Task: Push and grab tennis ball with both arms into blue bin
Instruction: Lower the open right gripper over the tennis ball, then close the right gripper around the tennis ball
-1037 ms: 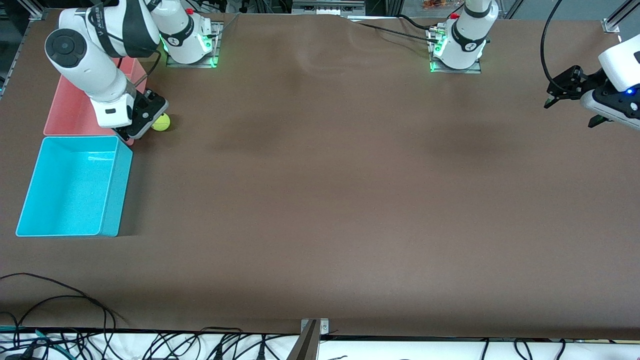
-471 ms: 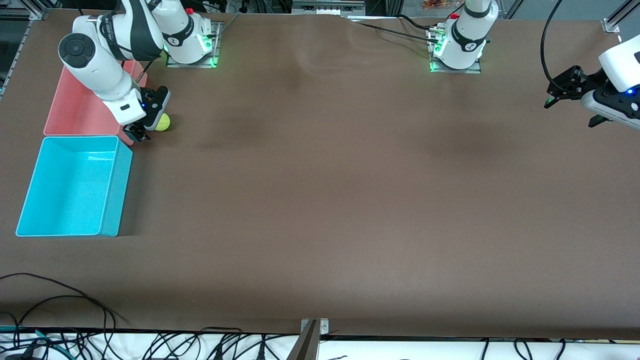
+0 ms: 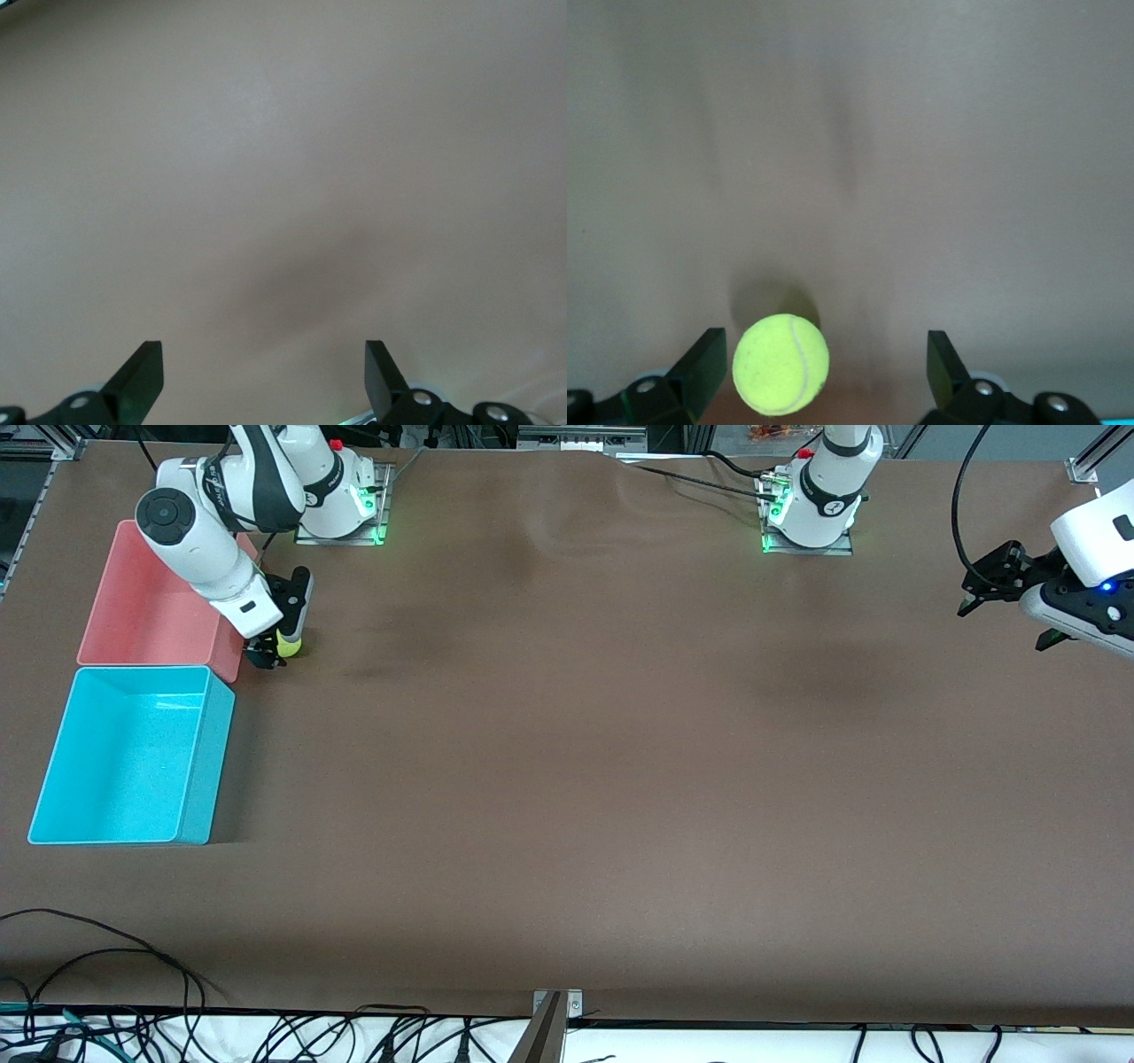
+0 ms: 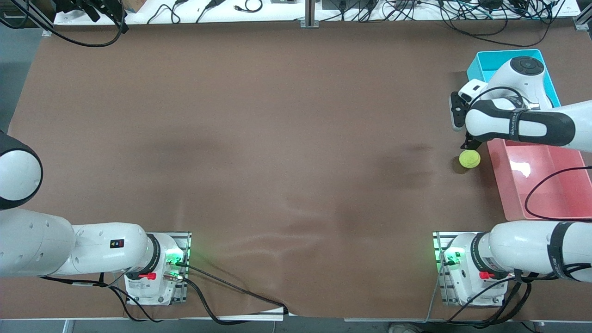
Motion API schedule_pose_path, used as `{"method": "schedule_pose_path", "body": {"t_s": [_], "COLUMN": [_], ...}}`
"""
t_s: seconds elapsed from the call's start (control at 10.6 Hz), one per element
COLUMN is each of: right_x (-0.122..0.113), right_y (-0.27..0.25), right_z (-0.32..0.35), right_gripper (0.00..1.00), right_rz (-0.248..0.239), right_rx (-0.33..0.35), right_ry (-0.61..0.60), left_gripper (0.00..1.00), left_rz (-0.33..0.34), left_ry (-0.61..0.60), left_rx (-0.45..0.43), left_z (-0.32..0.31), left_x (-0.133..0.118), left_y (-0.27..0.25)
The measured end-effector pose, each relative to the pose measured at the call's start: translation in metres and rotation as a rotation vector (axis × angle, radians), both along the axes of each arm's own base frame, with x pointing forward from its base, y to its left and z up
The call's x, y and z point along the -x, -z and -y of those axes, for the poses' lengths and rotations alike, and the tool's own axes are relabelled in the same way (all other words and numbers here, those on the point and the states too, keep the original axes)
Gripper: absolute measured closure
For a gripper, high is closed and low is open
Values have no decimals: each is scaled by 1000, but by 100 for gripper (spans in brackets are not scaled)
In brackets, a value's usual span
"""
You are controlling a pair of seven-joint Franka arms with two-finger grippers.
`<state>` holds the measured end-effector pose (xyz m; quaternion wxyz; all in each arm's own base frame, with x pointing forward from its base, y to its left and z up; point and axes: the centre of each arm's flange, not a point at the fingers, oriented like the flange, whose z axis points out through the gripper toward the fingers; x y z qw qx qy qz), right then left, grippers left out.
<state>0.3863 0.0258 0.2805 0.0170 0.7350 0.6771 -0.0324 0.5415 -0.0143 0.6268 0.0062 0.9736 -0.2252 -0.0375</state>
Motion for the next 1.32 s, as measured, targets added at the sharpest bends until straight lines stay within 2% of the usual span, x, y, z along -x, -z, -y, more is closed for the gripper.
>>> {"method": "schedule_pose_path", "body": {"t_s": [0.38,0.66,0.85,0.94,1.13,1.32], "right_x": [8,9,11,11,13,14], "right_y": [37,72,75,76,81,83], "right_z": [28,55,61,63,64,64], "right_gripper": [0,0,0,0,0,0], "right_rz": [11,1,-6,-9,-21,-28], "right_rx": [-31,-43,-44,-44,-45,-45], "right_ry": [-53,-77,-82,-81,-82,-81], "left_gripper": [0,0,0,0,0,0], "left_rz": [0,0,0,1,6,1], "left_ry": [-27,-80,-118,-146,-285,-342], "left_rx": [-2,-5,-7,-10,-21,-25], "left_z": [-1,-9,-12,-12,-9,-5], "left_x": [0,0,0,1,7,15], "left_y": [0,0,0,-1,-9,-16]}}
